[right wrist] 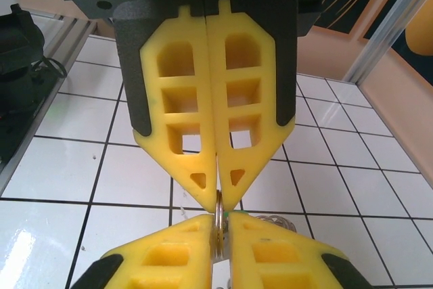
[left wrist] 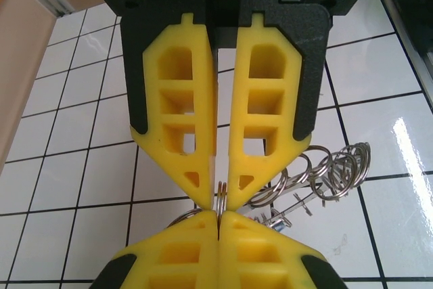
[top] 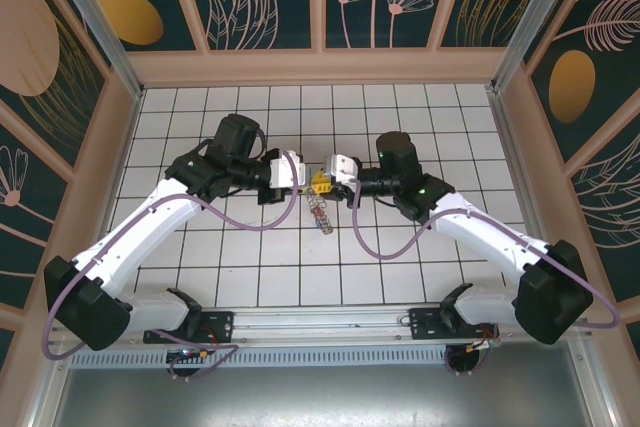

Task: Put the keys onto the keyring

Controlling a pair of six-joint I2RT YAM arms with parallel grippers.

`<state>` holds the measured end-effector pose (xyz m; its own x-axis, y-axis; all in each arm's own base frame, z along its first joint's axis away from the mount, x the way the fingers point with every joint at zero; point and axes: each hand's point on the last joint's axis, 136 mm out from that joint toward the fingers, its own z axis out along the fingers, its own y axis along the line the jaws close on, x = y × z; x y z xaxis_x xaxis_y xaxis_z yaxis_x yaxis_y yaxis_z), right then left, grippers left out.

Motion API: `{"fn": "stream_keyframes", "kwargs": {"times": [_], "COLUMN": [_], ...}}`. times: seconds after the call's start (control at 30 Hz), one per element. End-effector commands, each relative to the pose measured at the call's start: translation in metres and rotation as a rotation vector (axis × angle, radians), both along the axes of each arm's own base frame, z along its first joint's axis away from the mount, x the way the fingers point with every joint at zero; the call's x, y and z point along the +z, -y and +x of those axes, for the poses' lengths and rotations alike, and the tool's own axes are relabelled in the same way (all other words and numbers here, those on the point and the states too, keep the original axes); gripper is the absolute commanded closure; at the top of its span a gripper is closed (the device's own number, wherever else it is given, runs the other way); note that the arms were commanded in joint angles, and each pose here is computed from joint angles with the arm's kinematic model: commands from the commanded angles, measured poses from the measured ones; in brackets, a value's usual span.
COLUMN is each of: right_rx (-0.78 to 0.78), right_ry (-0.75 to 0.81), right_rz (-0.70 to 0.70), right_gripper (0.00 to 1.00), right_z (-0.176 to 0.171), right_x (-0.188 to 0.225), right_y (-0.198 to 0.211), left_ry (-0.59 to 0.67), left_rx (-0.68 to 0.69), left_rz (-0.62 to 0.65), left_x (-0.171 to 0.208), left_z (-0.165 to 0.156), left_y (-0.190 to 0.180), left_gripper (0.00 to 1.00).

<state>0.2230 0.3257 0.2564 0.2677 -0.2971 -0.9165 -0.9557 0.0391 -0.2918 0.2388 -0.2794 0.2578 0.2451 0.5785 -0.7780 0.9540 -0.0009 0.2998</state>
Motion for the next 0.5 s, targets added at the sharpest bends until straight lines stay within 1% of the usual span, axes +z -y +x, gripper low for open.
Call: {"fn": "stream_keyframes", "kwargs": {"times": [0.0, 0.07, 0.1, 0.13, 0.3, 0.33, 0.4, 0.43, 0.47], "right_rx": [0.023, 0.014, 0.02, 0.028, 0.016, 0.017, 0.018, 0.022, 0.028], "right_ry": [-0.03, -0.044, -0.055, -0.057, -0.05, -0.052, -0.047, -0.048, -0.048], "right_rz": [0.003, 0.002, 0.0, 0.006, 0.106, 0.122, 0.166, 0.186, 0.208], "right_gripper": [0.85, 0.85, 0.95, 1.0, 1.0, 1.0, 1.0, 1.0, 1.0], "right_z": [-0.003, -0.001, -0.001, -0.002, -0.004, -0.005, -0.007, -0.008, -0.011], "right_x": [-0.004, -0.005, -0.006, -0.005, 0.015, 0.018, 0.027, 0.031, 0.035], "right_y": [-0.005, -0.006, -0.007, -0.008, -0.006, -0.004, 0.0, 0.002, 0.005], "left_ry": [0.026, 0.029, 0.029, 0.029, 0.022, 0.024, 0.041, 0.052, 0.067], "left_rx": [-0.026, -0.027, -0.025, -0.026, 0.016, 0.027, 0.027, 0.035, 0.043], "left_rz": [-0.062, -0.071, -0.075, -0.078, -0.07, -0.077, -0.107, -0.126, -0.149], "left_x": [0.022, 0.023, 0.024, 0.025, 0.02, 0.021, 0.025, 0.027, 0.03], "left_z": [-0.002, -0.003, -0.003, -0.003, 0.0, 0.001, -0.004, -0.004, -0.006], "left_y": [0.006, 0.007, 0.006, 0.006, 0.004, 0.003, 0.001, 0.0, -0.001], "left_gripper": [1.0, 1.0, 1.0, 1.0, 0.99, 0.92, 0.74, 0.69, 0.67]}}
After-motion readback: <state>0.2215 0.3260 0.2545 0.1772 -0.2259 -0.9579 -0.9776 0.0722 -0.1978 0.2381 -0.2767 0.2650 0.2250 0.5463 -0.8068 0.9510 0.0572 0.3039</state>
